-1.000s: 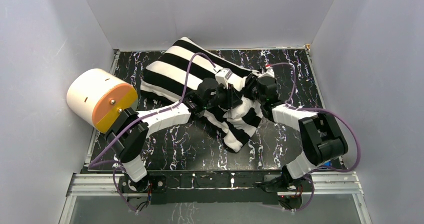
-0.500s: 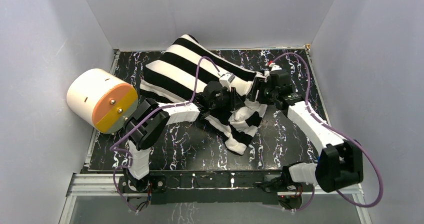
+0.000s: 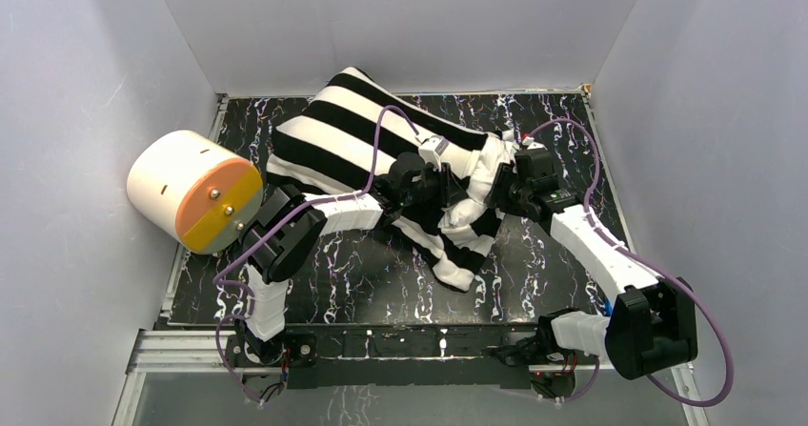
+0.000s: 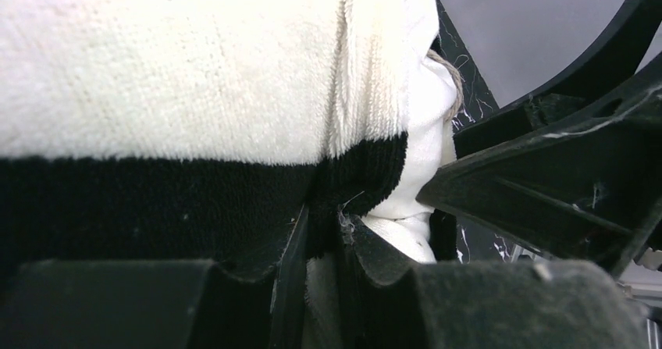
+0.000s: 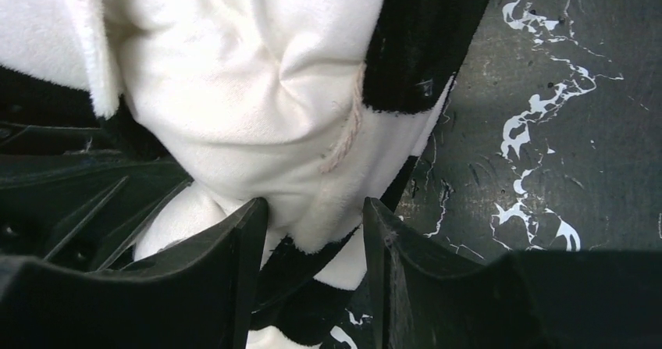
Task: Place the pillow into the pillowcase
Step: Smooth out the pillow at the center of the board.
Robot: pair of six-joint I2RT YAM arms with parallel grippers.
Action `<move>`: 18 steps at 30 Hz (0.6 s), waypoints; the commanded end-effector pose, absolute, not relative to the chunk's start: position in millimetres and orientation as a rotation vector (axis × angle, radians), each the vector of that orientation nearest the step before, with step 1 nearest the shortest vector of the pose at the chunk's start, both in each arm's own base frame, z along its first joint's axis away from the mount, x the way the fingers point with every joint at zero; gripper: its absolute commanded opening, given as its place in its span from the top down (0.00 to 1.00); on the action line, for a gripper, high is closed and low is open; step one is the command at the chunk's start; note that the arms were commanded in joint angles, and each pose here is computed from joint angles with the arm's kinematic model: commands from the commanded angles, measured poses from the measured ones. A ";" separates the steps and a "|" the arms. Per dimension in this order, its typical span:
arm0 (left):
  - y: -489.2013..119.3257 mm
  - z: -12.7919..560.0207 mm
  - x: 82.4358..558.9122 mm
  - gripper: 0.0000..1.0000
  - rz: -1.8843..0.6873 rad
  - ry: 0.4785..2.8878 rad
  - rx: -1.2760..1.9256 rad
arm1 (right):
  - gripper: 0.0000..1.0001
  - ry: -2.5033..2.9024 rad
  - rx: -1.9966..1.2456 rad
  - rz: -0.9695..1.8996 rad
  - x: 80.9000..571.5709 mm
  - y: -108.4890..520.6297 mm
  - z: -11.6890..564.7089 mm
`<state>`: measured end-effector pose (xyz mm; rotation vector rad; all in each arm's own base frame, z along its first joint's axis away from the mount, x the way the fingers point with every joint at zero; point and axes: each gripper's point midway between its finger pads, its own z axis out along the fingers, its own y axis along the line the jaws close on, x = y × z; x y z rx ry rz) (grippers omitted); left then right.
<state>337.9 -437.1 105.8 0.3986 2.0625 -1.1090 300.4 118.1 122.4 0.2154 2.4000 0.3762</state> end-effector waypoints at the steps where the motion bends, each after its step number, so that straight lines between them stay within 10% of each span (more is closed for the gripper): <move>1: -367.7 -21.3 324.2 0.83 -0.707 2.435 0.377 | 0.49 2.342 0.296 0.304 313.8 106.0 123.9; 7: -354.5 -35.6 327.4 0.83 -0.591 2.479 0.371 | 1.00 2.352 0.246 0.263 316.2 102.3 122.5; 18: -326.9 -97.1 326.4 0.83 -0.400 2.605 0.316 | 1.00 1.810 -0.184 0.850 303.4 180.8 278.9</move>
